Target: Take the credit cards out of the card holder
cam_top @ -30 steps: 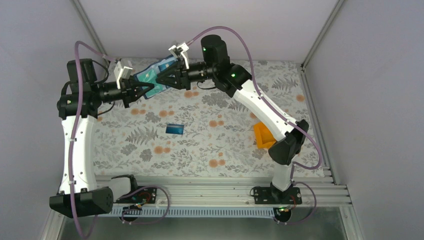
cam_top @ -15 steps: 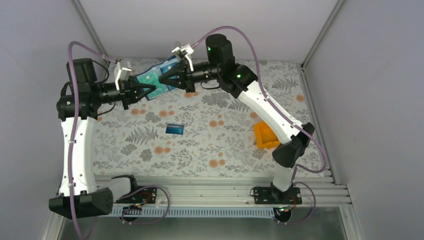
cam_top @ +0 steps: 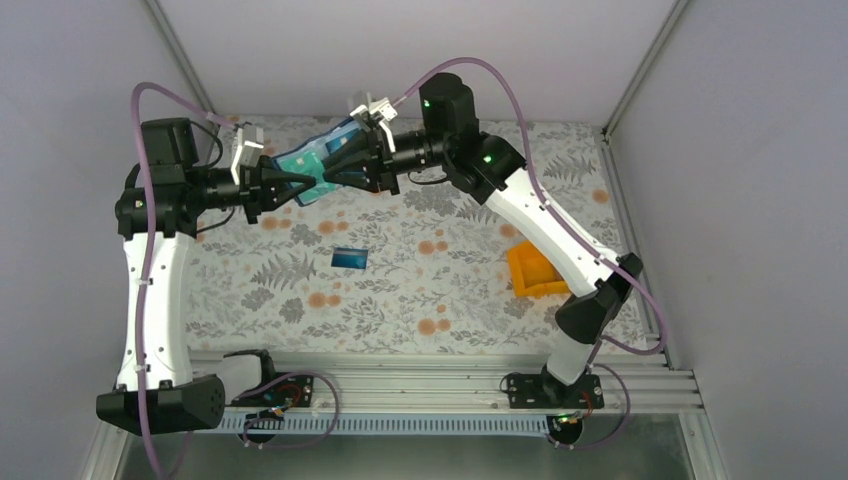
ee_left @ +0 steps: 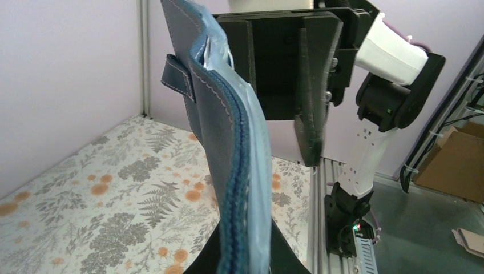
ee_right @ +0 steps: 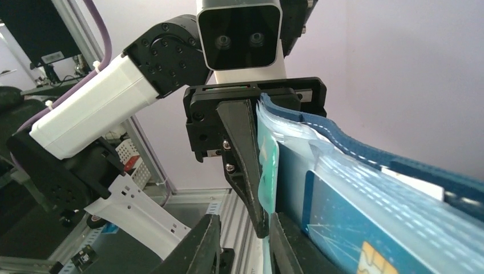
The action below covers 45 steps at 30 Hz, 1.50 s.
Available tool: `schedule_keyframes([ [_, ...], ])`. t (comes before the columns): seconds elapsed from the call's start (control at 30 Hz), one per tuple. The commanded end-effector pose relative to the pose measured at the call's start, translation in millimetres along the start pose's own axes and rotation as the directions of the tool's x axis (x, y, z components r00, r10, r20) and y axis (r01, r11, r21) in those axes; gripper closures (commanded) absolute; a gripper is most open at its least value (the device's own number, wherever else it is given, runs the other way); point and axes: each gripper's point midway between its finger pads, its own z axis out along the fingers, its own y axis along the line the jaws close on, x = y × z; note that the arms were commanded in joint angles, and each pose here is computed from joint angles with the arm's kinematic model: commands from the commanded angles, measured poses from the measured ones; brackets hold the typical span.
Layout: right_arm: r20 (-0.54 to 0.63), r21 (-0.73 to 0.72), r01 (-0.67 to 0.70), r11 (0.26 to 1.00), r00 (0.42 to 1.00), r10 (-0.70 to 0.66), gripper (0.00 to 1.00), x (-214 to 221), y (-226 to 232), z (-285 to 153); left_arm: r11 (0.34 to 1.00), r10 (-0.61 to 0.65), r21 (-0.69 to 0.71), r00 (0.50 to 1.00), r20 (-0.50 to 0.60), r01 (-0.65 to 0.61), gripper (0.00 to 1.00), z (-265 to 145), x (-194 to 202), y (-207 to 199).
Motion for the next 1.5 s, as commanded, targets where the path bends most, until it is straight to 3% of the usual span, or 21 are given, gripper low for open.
schedule_keyframes([
  [0.0, -0.015, -0.011, -0.014, 1.0, 1.0, 0.014, 0.72, 11.2, 10.0, 20.8, 0.995, 0.08, 0.057, 0.996, 0.03, -0.082, 0.98, 0.8, -12.4, -12.9],
  [0.17, 0.004, 0.045, 0.003, 0.999, 1.0, -0.004, 0.51, 7.2, -1.1, 22.3, 0.992, 0.095, 0.083, 0.995, 0.043, -0.098, 0.98, 0.0, -13.1, -20.4],
  [0.27, 0.018, -0.017, 0.014, 1.0, 1.0, -0.014, 0.44, 2.1, 3.6, 20.5, 0.987, 0.113, 0.107, 0.992, 0.057, -0.119, 0.98, -1.0, -14.1, -28.2],
  [0.57, 0.003, -0.032, -0.107, 0.994, 0.994, 0.107, 0.41, 6.3, -18.9, 20.7, 0.964, 0.204, 0.149, 0.973, 0.111, -0.219, 0.98, -5.3, -22.2, -54.1],
  [0.7, 0.005, -0.016, -0.097, 0.995, 0.995, 0.097, 0.4, 3.2, -21.1, 20.9, 0.964, 0.204, 0.152, 0.972, 0.114, -0.22, 0.98, -5.7, -21.9, -57.7],
  [0.83, 0.0, -0.059, -0.06, 0.996, 0.998, 0.06, 0.56, -2.6, -8.8, 21.4, 0.975, 0.177, 0.122, 0.981, 0.081, -0.186, 0.98, -4.6, -23.6, -47.6],
  [0.97, -0.033, -0.089, -0.04, 0.995, 0.999, 0.037, 0.79, 7.9, 3.0, 26.3, 0.984, 0.148, 0.095, 0.987, 0.058, -0.153, 0.98, -3.1, -21.7, -37.0],
  [1.13, -0.034, -0.11, -0.007, 0.994, 0.999, 0.003, 0.94, 10.1, 13.3, 20.0, 0.99, 0.124, 0.066, 0.991, 0.041, -0.126, 0.98, -2.4, -20.5, -28.0],
  [1.2, -0.031, -0.105, 0.006, 0.994, 0.999, -0.01, 0.96, 8.0, 15.8, 16.1, 0.992, 0.113, 0.051, 0.993, 0.033, -0.115, 0.97, -2.2, -20.7, -24.9],
  [1.27, -0.03, -0.073, 0.014, 0.997, 0.999, -0.016, 0.96, 5.9, 12.7, 11.0, 0.993, 0.109, 0.031, 0.994, 0.023, -0.11, 0.8, -2.0, -19.8, -20.7],
  [1.33, -0.027, -0.046, 0.03, 0.999, 0.999, -0.031, 0.96, 1.7, 12.1, 2.6, 0.994, 0.108, 0.023, 0.994, 0.018, -0.108, 0.71, -1.7, -17.7, -19.5],
  [1.47, -0.034, 0.001, 0.055, 0.998, 0.998, -0.055, 0.96, -1.2, 12.1, -10.3, 0.995, 0.098, 0.035, 0.995, 0.021, -0.099, 0.69, -1.5, -13.5, -20.7],
])
